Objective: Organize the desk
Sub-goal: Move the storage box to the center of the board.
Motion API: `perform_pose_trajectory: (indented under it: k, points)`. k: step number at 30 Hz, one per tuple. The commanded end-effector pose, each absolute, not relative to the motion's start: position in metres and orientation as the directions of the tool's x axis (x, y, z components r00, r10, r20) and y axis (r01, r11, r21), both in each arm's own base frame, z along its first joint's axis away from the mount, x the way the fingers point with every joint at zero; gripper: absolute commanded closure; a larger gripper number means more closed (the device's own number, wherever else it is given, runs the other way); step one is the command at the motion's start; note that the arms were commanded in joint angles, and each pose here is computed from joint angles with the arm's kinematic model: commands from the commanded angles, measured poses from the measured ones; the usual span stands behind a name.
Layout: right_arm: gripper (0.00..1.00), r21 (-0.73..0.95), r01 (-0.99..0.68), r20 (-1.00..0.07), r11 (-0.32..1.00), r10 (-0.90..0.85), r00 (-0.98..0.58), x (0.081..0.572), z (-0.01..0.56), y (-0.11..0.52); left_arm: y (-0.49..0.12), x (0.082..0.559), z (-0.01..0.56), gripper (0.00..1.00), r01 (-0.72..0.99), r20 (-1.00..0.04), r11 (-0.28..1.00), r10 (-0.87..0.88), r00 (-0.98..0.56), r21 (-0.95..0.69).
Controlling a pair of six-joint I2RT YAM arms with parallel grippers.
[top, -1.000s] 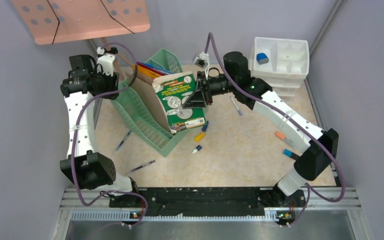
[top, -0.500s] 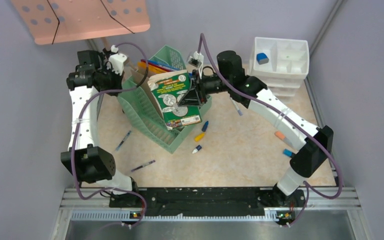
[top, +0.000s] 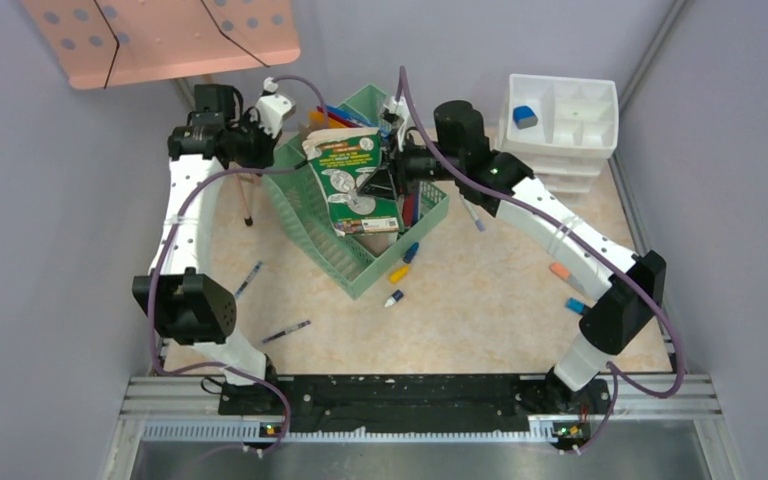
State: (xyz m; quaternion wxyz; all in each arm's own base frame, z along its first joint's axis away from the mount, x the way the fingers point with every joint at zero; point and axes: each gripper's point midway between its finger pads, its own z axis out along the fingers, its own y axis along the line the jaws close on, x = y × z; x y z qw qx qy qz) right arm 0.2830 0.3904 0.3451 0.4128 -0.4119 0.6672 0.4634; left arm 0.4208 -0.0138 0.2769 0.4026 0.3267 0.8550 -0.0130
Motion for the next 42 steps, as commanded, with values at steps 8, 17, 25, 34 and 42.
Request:
perform_pose_trajectory:
  k: [8, 17, 25, 34, 42]
  points:
    - [1.00, 0.146, -0.906, -0.977, 0.397, -0.088, -0.196, 0.334, 0.351, 0.412, -0.061, 0.474, 0.297, 0.93, 0.540, -0.808, 0.820, 0.444, -0.387, 0.192]
    - [1.00, 0.135, -0.862, -0.968, 0.489, -0.122, -0.220, 0.349, 0.328, 0.426, -0.041, 0.474, 0.315, 0.48, 0.432, -0.812, 0.869, 0.424, -0.402, 0.240]
    - [1.00, 0.189, -0.839, -0.954, 0.510, -0.106, -0.280, 0.337, 0.323, 0.421, -0.015, 0.458, 0.332, 0.34, 0.364, -0.819, 0.897, 0.396, -0.416, 0.249]
    - [1.00, 0.215, -0.844, -0.958, 0.492, -0.061, -0.279, 0.323, 0.352, 0.414, 0.007, 0.438, 0.371, 0.21, 0.276, -0.862, 0.926, 0.350, -0.367, 0.259]
    - [1.00, 0.168, -0.860, -0.965, 0.483, -0.099, -0.244, 0.319, 0.343, 0.429, 0.026, 0.425, 0.418, 0.17, 0.107, -0.920, 0.967, 0.253, -0.301, 0.231]
